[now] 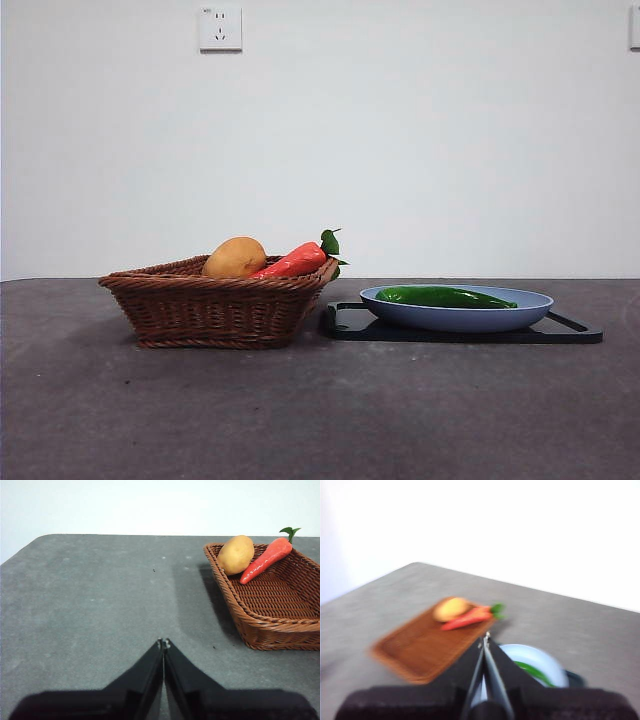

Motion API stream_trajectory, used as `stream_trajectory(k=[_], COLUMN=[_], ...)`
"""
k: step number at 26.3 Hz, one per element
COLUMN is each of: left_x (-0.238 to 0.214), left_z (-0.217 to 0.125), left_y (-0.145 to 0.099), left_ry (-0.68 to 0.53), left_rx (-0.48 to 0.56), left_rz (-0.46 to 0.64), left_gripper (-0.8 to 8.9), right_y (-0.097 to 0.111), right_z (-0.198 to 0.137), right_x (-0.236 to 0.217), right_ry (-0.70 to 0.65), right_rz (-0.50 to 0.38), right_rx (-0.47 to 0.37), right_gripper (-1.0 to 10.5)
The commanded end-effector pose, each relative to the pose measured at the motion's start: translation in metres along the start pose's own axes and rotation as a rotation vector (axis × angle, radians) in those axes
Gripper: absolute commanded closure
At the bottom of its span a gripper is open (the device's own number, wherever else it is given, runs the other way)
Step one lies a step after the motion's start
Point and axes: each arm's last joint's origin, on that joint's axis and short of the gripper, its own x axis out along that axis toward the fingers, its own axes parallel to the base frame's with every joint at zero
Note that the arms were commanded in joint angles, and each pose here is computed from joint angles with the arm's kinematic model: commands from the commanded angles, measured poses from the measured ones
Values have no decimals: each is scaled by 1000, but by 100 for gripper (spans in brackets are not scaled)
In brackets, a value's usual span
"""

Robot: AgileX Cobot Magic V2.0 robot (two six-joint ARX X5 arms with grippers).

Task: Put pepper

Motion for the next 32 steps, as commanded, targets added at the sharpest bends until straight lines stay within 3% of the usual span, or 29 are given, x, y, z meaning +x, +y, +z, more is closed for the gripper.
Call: stream_trajectory(k=[1,10,16,23,32], left_x=[1,1,1,1,1], left_z=[-2,-2,-2,-2,-2], left_y=[0,0,0,0,0], left_ry=[-6,-6,-6,-6,-5], left_rx=[-5,-5,-5,-5,-4], left_rz=[2,3,2,3,2], left_gripper=[805,805,806,806,806], right_y=[-2,-2,-1,0,0], right_z=[-37,-132,-177,-204,-205], right_x=[6,15,22,26,26], right_ry=[-51,-85,-34,11,20], right_rz=[-97,-233,-230,-227,-227], right_rx=[28,102,147,202,208], right_gripper=[936,936,936,936,936])
